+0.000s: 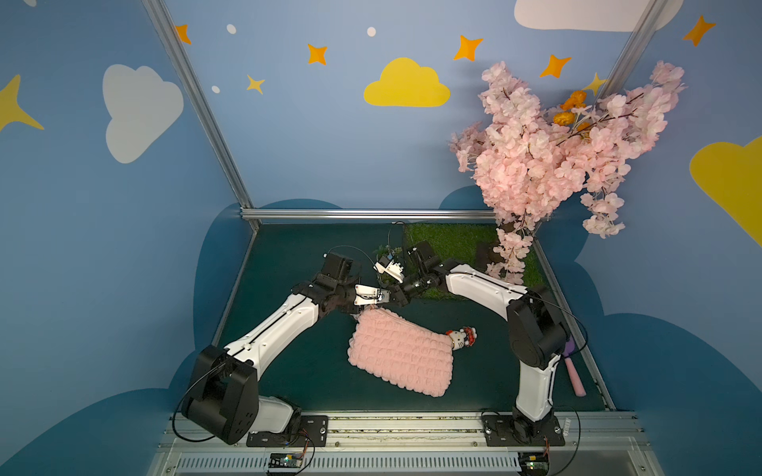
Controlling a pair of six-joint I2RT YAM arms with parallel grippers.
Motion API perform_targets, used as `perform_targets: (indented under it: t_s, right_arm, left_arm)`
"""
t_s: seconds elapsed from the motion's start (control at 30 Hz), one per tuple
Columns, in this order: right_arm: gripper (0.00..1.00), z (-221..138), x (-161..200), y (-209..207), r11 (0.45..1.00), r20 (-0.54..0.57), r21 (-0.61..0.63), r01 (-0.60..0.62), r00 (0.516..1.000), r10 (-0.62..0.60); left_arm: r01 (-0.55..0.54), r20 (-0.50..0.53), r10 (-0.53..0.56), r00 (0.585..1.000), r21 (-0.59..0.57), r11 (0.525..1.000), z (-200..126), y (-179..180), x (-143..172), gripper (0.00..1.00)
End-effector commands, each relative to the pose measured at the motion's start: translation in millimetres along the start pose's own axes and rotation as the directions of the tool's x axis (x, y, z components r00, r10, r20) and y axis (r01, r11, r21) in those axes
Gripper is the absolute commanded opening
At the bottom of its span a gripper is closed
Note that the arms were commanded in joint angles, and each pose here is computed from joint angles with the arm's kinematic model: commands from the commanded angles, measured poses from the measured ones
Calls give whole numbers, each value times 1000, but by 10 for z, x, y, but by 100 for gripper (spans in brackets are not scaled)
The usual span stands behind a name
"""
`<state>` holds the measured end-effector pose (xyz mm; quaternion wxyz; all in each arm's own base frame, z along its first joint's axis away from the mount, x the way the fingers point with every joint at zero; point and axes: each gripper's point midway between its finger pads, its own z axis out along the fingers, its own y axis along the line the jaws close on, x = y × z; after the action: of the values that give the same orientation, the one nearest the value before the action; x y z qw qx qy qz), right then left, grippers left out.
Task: Remove the decoration from the bag
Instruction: Remove the decoration item from the bag.
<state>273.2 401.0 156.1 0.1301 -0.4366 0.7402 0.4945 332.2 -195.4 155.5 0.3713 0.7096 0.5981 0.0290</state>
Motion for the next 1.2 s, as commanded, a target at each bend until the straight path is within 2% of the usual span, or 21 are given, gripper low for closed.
perform_targets:
  t_s: [0.0, 0.37, 0.53, 0.7, 0.93, 1.17]
  right_arm:
    - [0, -27, -101, 115, 999, 23, 3, 37, 999, -37]
    - [0, -23, -136, 175, 995, 4, 42, 91, 996, -91]
    - [0, -28, -223, 222, 993, 59, 32, 113, 992, -114]
    - [0, -36, -291, 304, 994, 114, -28, 109, 988, -105]
    - [0, -28, -305, 372, 991, 129, -88, 96, 988, -84]
    - [0, 5, -323, 375, 991, 127, -55, 118, 986, -110]
  left_arm:
    - [20, 21, -20, 1000, -9, 1000, 2, 37, -33, 13]
    - [48, 23, -48, 999, 12, 999, 53, 9, -28, 14]
    - [80, 27, -81, 996, 23, 997, 68, 1, -28, 14]
    - [82, 24, -83, 996, 30, 996, 86, -30, -5, 14]
    - [109, 79, -111, 991, 32, 994, 81, -5, -67, 14]
    - [155, 112, -160, 981, 49, 987, 80, 26, -143, 13]
